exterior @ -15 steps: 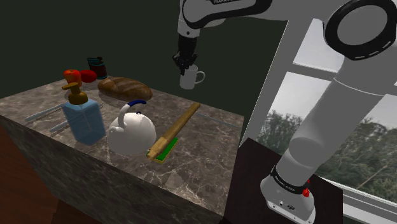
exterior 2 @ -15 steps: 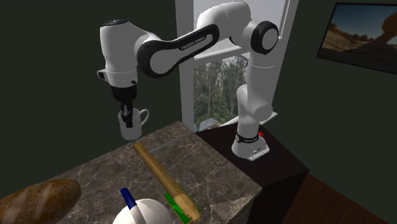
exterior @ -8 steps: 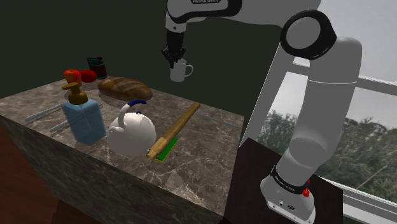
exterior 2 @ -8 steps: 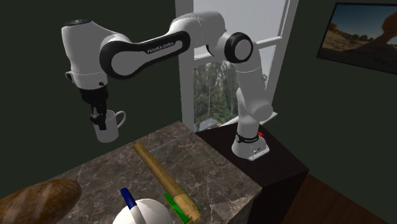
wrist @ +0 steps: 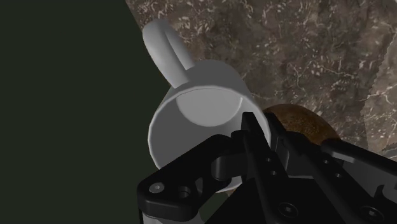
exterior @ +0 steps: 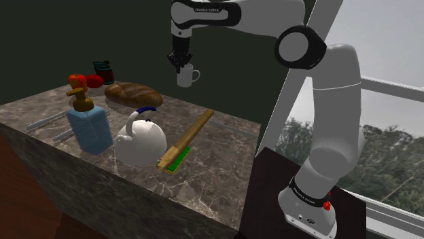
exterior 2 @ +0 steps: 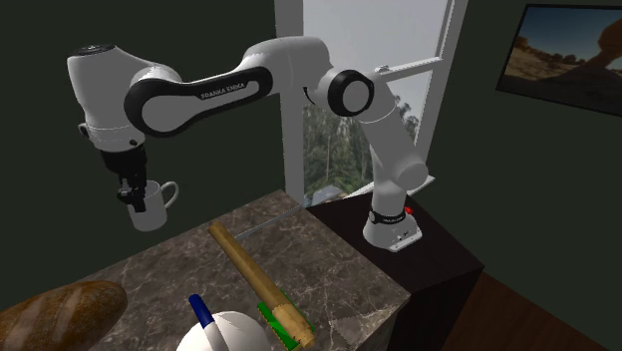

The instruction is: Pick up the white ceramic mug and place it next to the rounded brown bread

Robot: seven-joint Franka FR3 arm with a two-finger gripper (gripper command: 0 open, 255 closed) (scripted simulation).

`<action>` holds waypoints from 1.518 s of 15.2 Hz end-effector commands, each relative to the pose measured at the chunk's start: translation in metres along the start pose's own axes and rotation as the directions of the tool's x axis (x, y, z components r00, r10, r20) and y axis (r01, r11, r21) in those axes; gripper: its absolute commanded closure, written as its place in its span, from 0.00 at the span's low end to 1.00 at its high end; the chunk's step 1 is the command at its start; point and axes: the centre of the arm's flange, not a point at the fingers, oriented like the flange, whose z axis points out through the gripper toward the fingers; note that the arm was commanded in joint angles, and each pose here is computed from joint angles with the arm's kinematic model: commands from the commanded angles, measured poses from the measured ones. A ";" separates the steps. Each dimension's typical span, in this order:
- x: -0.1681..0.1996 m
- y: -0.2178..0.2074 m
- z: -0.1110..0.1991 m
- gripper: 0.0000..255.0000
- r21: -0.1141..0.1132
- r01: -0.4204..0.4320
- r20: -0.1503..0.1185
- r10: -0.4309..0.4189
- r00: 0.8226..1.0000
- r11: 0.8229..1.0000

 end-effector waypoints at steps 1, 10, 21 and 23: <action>0.000 -0.001 0.010 1.00 0.000 0.000 -0.001 0.000 1.000 1.000; -0.005 -0.002 0.057 1.00 0.000 0.000 -0.001 0.000 1.000 1.000; -0.010 -0.004 0.115 1.00 0.000 0.000 -0.001 0.000 1.000 1.000; -0.011 -0.004 0.125 1.00 0.000 0.000 -0.001 0.000 1.000 1.000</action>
